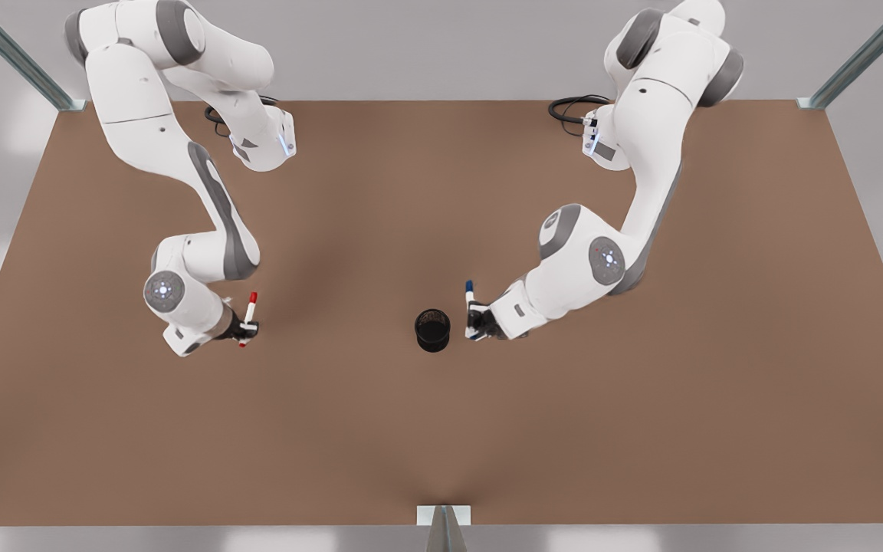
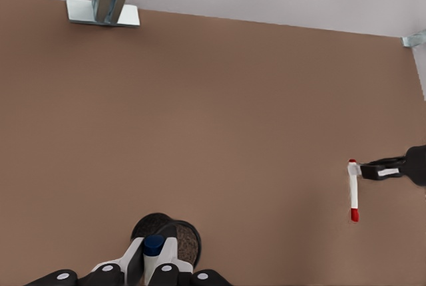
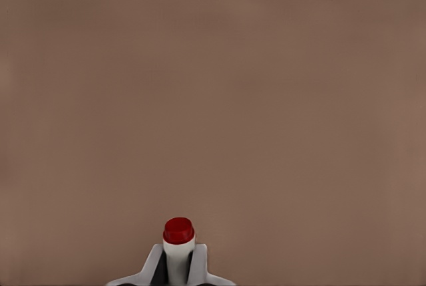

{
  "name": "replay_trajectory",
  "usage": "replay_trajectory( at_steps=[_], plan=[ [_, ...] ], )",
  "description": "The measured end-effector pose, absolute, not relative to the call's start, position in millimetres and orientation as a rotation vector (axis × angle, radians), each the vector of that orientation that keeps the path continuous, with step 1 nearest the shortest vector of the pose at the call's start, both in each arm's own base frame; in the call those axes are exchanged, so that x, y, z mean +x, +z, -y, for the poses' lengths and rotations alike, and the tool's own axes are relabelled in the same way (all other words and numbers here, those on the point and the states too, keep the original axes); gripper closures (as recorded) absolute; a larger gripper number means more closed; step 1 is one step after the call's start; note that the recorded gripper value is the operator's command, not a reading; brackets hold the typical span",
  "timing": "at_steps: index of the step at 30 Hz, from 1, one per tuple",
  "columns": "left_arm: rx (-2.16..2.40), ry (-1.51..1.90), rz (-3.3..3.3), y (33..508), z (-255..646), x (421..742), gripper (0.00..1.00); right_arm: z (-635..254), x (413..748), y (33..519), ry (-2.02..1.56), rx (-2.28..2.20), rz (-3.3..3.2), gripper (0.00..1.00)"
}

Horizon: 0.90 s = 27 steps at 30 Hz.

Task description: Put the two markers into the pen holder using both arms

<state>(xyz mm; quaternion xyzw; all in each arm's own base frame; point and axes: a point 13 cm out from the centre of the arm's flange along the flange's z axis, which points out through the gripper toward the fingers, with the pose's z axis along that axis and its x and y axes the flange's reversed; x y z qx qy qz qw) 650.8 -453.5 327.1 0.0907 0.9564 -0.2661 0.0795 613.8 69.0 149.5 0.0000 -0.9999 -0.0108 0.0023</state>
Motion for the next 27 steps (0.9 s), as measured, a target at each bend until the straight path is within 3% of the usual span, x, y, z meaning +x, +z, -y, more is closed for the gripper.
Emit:
replay_trajectory(
  at_steps=[5, 11, 17, 26, 27],
  plan=[
    [0.432, -0.814, -2.648, 302.6, 499.2, 648.3, 0.79, -113.9, 668.3, 251.0, -0.086, 0.098, 3.267, 0.79],
    [0.530, -0.771, -2.464, 247.7, 546.0, 639.0, 0.79, -225.4, 686.2, 322.3, -0.196, 0.330, 3.358, 0.79],
    [0.602, -0.666, -2.301, 254.6, 536.9, 656.0, 0.79, -310.0, 691.1, 330.4, -0.334, 0.493, 3.450, 0.79],
    [0.747, -0.542, -2.217, 223.5, 531.0, 634.5, 0.79, -353.7, 710.4, 336.3, -0.497, 0.544, 3.573, 0.79],
    [0.765, -0.533, -2.213, 221.1, 530.1, 629.9, 0.66, -355.1, 712.4, 337.4, -0.509, 0.543, 3.585, 0.79]
  ],
)
